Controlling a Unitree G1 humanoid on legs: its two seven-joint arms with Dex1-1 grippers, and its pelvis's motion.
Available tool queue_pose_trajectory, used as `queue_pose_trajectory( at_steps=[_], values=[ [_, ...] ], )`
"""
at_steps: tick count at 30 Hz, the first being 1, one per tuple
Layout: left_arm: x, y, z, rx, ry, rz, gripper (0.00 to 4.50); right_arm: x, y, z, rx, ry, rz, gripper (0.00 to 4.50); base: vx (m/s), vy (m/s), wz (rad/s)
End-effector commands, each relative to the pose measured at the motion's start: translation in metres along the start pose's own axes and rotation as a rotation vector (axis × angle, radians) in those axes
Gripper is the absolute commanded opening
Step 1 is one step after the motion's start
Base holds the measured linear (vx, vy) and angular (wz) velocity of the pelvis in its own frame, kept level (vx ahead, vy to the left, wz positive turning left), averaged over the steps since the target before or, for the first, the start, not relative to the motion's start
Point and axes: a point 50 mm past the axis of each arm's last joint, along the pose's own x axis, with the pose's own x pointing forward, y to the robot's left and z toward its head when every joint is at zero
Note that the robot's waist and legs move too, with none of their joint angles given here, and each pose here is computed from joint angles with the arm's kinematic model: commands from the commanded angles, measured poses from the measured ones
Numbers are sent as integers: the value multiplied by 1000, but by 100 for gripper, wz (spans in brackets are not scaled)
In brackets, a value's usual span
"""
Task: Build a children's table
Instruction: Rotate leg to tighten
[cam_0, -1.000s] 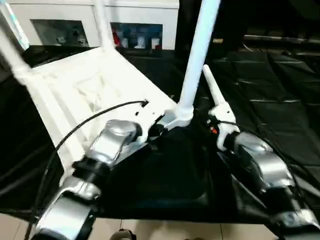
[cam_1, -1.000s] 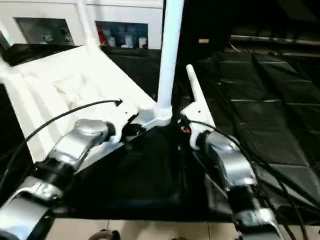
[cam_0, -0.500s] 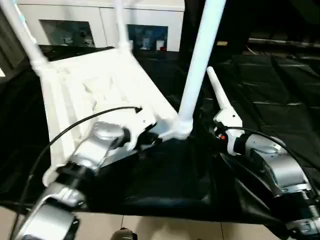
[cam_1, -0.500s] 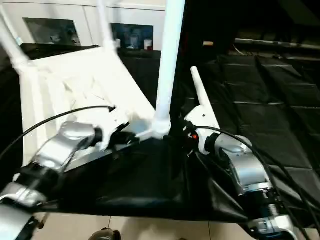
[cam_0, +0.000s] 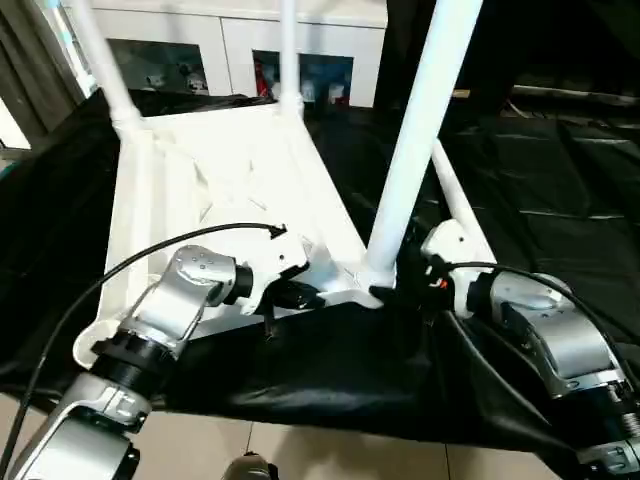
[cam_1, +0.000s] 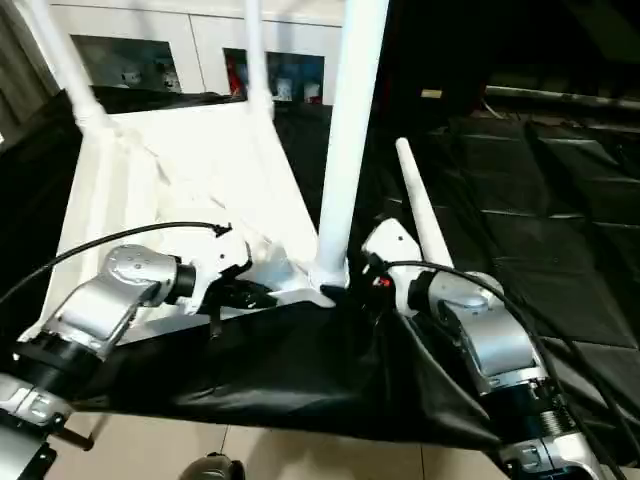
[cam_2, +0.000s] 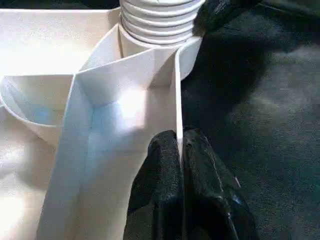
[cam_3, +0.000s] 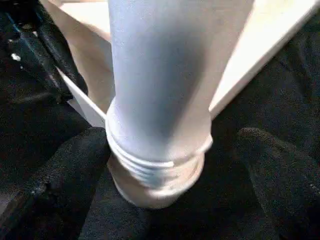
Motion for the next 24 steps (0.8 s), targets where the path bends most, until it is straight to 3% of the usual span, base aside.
queue_pose_trajectory(
  at_steps=[1, 9, 16, 24],
  values=[
    [6, -11, 18, 73, -64, -108, 0, 2, 0, 2, -7, -10, 8, 448, 0, 0, 0],
    [9, -15, 17, 80, -54, -123, 0, 7, -1, 2, -29, -7, 21, 431, 0, 0, 0],
    [8, -13, 16, 81, -44, -107, 0, 9, 0, 1, -32, -10, 40, 354, 0, 0, 0],
    [7, -13, 15, 79, -37, -106, 0, 10, 1, -1, -32, -15, 46, 297, 0, 0, 0]
  ],
)
